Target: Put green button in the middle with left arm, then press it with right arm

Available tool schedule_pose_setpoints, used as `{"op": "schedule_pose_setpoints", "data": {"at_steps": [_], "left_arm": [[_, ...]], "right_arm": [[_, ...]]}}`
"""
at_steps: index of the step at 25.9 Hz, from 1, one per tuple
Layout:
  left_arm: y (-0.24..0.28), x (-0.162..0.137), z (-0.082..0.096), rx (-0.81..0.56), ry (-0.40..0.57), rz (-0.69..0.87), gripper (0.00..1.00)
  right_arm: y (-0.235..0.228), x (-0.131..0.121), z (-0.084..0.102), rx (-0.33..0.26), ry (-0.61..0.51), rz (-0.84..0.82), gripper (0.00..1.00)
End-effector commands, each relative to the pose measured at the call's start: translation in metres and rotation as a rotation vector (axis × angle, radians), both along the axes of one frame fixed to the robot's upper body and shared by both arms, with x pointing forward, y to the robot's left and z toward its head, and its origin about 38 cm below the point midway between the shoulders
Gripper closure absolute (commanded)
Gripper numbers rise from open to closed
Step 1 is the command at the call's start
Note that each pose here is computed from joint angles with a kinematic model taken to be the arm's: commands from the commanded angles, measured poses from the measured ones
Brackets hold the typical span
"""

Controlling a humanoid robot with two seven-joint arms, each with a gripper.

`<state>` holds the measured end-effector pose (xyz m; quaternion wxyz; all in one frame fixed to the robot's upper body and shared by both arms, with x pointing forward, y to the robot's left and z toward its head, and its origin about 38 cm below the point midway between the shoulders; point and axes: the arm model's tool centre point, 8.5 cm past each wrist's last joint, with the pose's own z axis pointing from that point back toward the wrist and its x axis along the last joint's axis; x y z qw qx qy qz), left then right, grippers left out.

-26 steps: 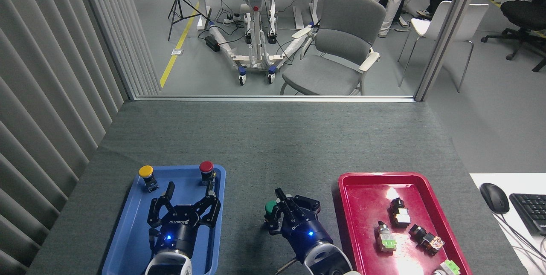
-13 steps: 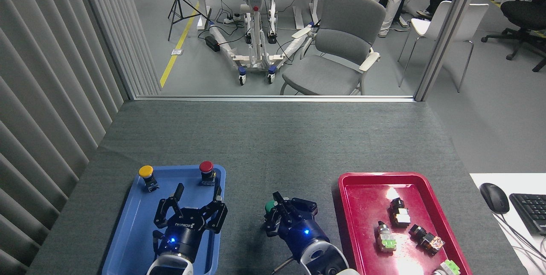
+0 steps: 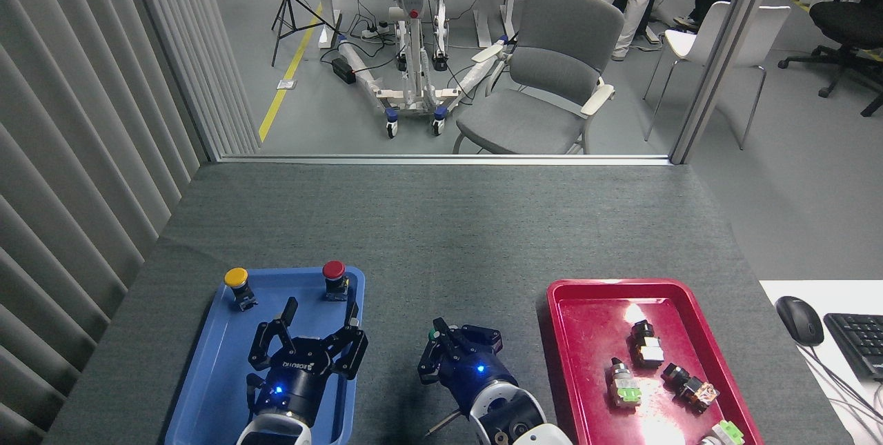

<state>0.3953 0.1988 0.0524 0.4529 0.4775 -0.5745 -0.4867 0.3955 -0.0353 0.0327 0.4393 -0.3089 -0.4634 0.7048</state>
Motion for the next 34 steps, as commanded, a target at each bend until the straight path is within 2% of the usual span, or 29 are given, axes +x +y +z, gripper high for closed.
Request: {"op": "schedule_pose_setpoints", "data": {"at_steps": [1, 9, 18, 21, 26, 29, 32, 33, 34], "left_arm": [[0.0, 0.003, 0.0, 0.002, 0.004, -0.001, 0.01], [0.0, 0.003, -0.001, 0.003, 0.005, -0.001, 0.01], [-0.001, 0.002, 0.001, -0.001, -0.002, -0.013, 0.01], [-0.001, 0.002, 0.001, 0.0, -0.002, -0.014, 0.01], [-0.001, 0.0, 0.001, -0.002, -0.004, -0.015, 0.01], [-0.001, 0.0, 0.001, -0.002, -0.004, -0.015, 0.01], [-0.001, 0.0, 0.001, -0.001, -0.002, -0.015, 0.01], [-0.001, 0.0, 0.001, -0.003, 0.0, -0.015, 0.01], [-0.001, 0.0, 0.001, -0.001, -0.001, -0.015, 0.01]], "right_arm": [[0.002, -0.001, -0.004, -0.019, 0.052, -0.005, 1.0], [0.006, -0.007, -0.016, -0.07, 0.196, -0.009, 1.0], [0.007, -0.002, -0.009, -0.059, 0.162, -0.021, 1.0], [0.009, 0.002, 0.0, -0.015, 0.067, -0.022, 1.0], [0.008, 0.01, 0.023, 0.113, -0.222, -0.018, 1.0], [0.006, 0.009, 0.025, 0.126, -0.25, -0.024, 0.99], [0.002, 0.01, 0.024, 0.125, -0.253, -0.036, 0.78], [-0.001, 0.011, 0.024, 0.128, -0.254, -0.048, 0.62], [-0.009, 0.014, 0.025, 0.13, -0.264, -0.082, 0.41]]}}
